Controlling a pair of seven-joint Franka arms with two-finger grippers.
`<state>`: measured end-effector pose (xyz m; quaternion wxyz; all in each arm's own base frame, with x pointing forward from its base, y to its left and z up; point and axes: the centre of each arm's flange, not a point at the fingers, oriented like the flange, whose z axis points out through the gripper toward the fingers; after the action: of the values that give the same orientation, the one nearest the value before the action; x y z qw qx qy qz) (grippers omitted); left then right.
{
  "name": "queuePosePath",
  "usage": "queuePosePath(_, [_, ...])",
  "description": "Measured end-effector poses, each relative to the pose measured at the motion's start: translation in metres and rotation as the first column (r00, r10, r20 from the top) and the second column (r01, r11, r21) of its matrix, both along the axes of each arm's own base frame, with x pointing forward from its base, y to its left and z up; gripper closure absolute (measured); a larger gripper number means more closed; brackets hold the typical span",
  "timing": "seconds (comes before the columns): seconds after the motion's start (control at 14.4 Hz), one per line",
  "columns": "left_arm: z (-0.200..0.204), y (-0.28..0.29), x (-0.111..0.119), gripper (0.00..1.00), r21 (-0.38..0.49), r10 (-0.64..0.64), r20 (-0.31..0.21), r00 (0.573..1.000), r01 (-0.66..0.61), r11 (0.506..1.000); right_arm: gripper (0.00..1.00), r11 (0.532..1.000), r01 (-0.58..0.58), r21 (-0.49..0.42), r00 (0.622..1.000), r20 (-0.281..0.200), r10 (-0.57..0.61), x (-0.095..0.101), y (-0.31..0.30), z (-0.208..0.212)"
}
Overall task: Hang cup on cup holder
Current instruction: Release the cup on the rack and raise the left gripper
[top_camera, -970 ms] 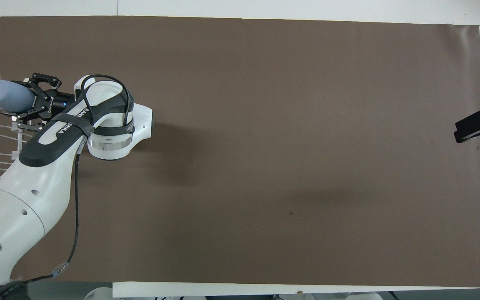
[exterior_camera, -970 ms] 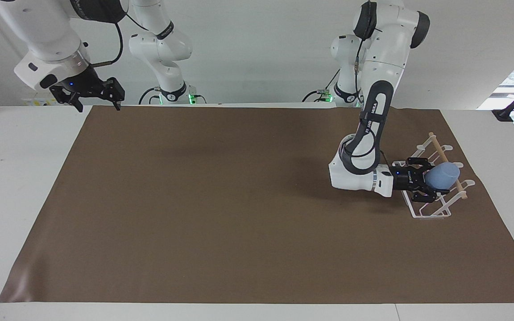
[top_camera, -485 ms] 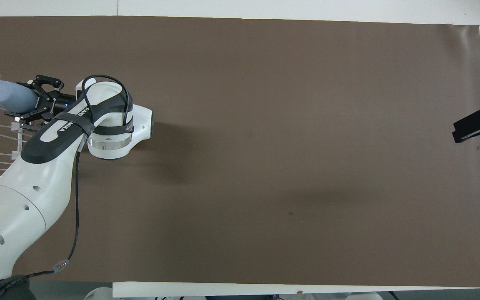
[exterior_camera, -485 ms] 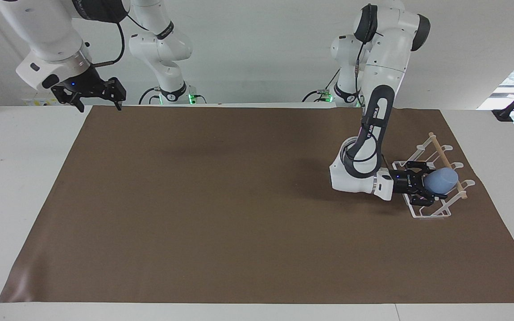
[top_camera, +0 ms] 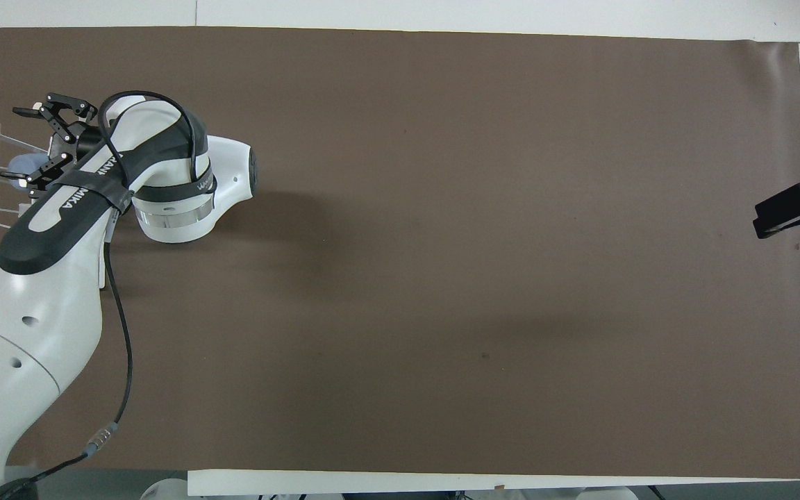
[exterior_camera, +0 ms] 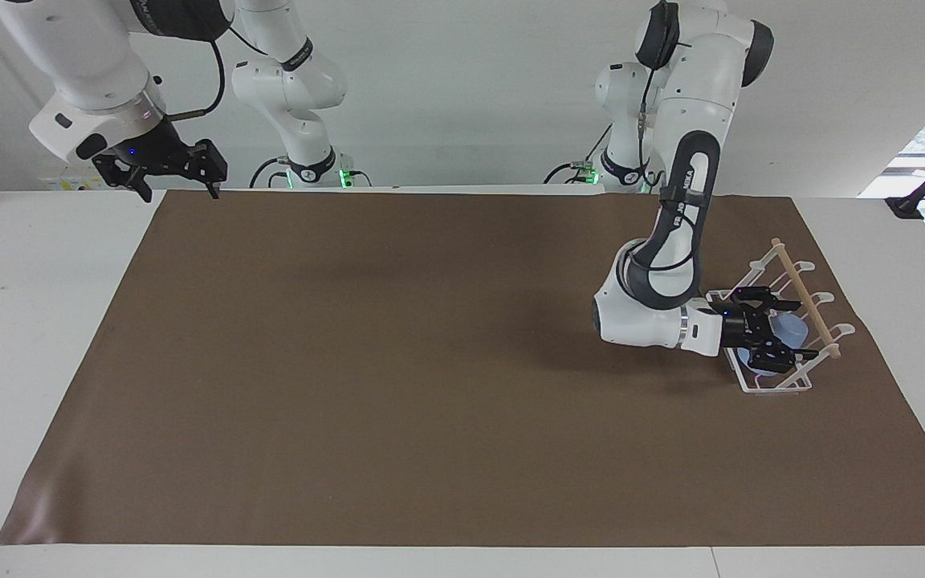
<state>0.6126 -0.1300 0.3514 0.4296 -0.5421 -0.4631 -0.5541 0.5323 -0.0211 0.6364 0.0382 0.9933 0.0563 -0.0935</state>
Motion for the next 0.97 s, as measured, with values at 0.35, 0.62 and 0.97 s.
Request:
queuePosePath(0.35, [0.102,0.001,0.013,0.00,-0.193,0.025,-0.069,0.997,-0.038,0.980,0.00,1.000,0.000,0.000,1.000,0.000,0.000,0.000,0.000,0.000])
queuePosePath(0.62, [0.177,0.037,0.001,0.00,-0.321,-0.010,-0.256,0.967,-0.075,0.944,0.00,1.000,0.000,0.000,1.000,0.000,0.000,0.000,0.000,0.000])
queuePosePath(0.97, [0.208,0.090,-0.017,0.00,-0.637,-0.256,-0.486,0.836,-0.137,0.759,0.00,1.000,0.001,0.000,1.000,0.000,-0.001,0.000,0.000,0.000])
